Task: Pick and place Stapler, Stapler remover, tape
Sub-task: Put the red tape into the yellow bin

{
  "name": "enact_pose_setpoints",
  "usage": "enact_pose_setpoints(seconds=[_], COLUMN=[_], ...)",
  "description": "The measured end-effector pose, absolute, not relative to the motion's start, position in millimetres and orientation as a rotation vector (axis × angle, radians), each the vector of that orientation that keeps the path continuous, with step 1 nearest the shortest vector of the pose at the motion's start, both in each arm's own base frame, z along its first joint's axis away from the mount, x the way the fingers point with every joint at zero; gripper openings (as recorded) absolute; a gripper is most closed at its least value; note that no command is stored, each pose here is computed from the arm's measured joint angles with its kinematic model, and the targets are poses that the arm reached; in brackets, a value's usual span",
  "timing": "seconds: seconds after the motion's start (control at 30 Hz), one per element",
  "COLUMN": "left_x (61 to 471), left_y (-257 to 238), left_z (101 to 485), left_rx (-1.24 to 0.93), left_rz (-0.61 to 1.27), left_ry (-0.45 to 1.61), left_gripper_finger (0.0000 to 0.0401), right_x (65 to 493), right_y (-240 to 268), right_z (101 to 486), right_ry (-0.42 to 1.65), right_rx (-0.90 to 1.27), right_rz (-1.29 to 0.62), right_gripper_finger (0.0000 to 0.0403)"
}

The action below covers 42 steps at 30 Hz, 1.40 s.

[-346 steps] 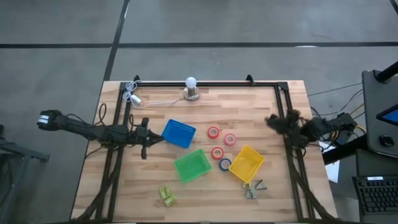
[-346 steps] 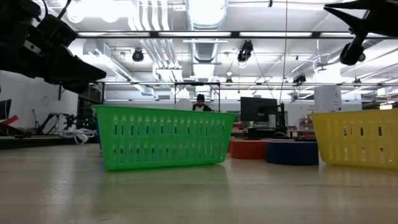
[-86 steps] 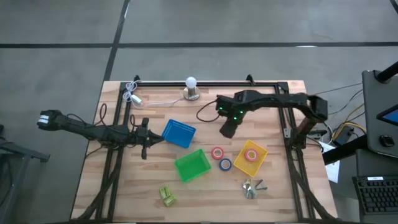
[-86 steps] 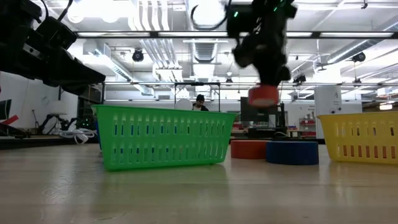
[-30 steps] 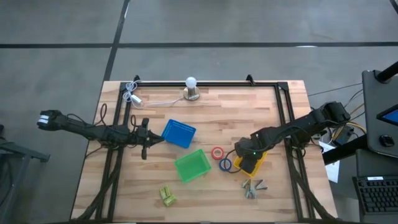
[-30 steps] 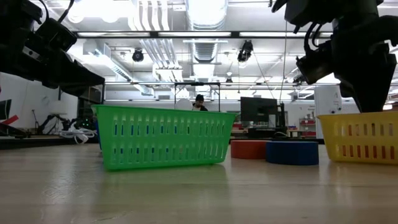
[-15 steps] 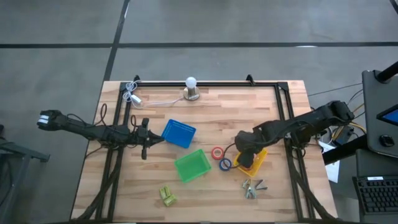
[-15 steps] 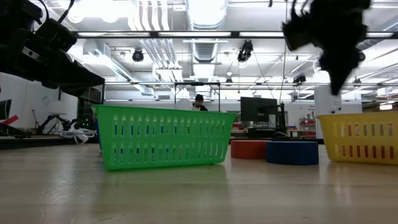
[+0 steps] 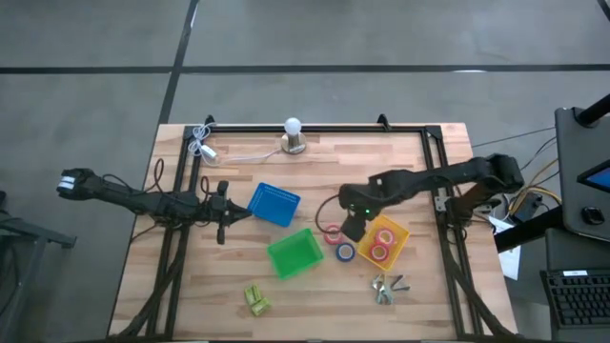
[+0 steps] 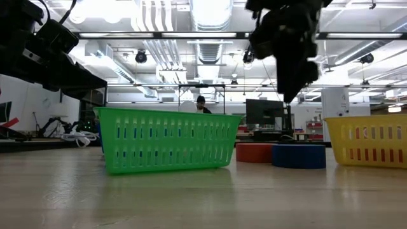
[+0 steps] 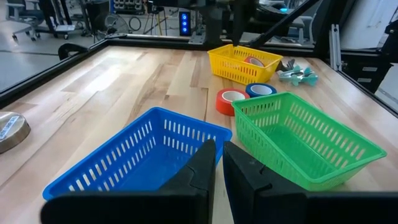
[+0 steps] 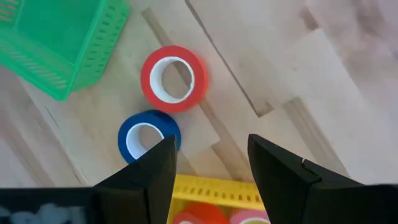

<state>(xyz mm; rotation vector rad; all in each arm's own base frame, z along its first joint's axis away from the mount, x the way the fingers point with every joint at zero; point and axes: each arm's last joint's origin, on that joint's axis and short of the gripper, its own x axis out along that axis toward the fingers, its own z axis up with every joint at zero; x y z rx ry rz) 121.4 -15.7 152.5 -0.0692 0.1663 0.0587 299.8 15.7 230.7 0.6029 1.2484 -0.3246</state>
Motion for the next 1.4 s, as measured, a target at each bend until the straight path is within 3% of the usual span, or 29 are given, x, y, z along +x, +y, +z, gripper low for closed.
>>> enact_pose_setpoints(seconds=[0.43,0.87,1.07,1.4], left_x=[121.4,121.4,121.4,121.4], left_y=[-15.7,-15.7,-15.7,-15.7], left_z=[152.6,152.5,152.4,152.4], left_rx=[-0.069,-0.069,-0.069,-0.069], left_rz=[0.058,0.058,0.059,0.058], left_ry=[0.166,0.167,0.167,0.167], left_gripper_finger=[0.0035,0.0035,0.0035,0.0035], right_x=[349.3,364.7,365.1,368.1], right_y=[13.0,9.6,9.2,8.3], right_z=[179.2,146.5,142.7,151.0], right_ry=[1.387,1.419,1.432,1.424], right_rx=[0.517,0.478,0.459,0.443], right_rz=[-0.238,-0.219,-0.207,-0.19], right_gripper_finger=[0.0196,0.0186,0.0155,0.0065])
